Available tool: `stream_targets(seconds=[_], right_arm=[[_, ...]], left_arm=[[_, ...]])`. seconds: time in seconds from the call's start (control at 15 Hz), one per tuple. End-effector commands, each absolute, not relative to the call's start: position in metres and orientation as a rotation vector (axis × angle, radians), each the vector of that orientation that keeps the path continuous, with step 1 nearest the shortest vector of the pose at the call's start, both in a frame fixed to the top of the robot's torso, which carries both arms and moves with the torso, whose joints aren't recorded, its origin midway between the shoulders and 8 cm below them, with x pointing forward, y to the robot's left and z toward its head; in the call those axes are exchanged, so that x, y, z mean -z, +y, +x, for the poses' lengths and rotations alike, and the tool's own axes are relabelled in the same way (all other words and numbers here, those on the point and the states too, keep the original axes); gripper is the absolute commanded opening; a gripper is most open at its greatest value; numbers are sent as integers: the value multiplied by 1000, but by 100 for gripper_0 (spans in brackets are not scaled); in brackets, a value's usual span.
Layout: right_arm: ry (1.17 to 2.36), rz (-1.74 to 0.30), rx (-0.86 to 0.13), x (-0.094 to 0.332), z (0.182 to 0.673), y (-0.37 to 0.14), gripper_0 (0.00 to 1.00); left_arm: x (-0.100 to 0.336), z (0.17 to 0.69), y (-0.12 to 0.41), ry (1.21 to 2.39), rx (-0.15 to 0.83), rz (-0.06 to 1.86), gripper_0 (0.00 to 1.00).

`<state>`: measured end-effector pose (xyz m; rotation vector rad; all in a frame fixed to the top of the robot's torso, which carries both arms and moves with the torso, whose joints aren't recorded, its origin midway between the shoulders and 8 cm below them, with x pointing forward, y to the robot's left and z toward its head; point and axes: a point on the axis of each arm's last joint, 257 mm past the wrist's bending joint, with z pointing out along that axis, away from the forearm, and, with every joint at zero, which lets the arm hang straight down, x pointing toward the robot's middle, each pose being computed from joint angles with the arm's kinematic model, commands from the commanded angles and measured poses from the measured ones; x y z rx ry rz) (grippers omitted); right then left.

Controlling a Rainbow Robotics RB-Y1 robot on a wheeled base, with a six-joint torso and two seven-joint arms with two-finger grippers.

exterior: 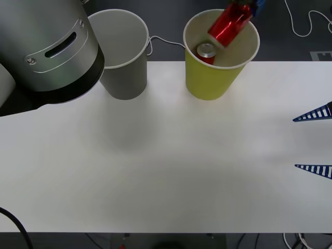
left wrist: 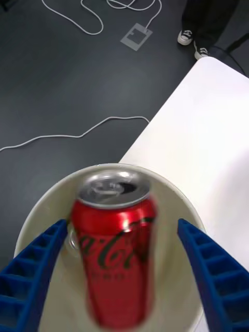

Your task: Put the can into the green bin and the plastic bottle into the gray bin

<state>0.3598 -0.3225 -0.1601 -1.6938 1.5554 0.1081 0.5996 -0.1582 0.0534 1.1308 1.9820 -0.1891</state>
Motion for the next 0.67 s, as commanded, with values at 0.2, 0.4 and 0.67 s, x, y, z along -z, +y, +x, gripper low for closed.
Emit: stream_targets(seconds=[0.2,0.4,0.67], right_arm=[[1555,-1694,-108,160,360,-323,100],[1555,-1694,-108,160,360,-323,100],[1555,-1694,-108,160,360,-323,100]], left_arm=[[-53,595,-143,2000,198,1191,100],[-60,592,-123,2010,294,1215,100],[-67,586,-78,2002,370,1288,100]])
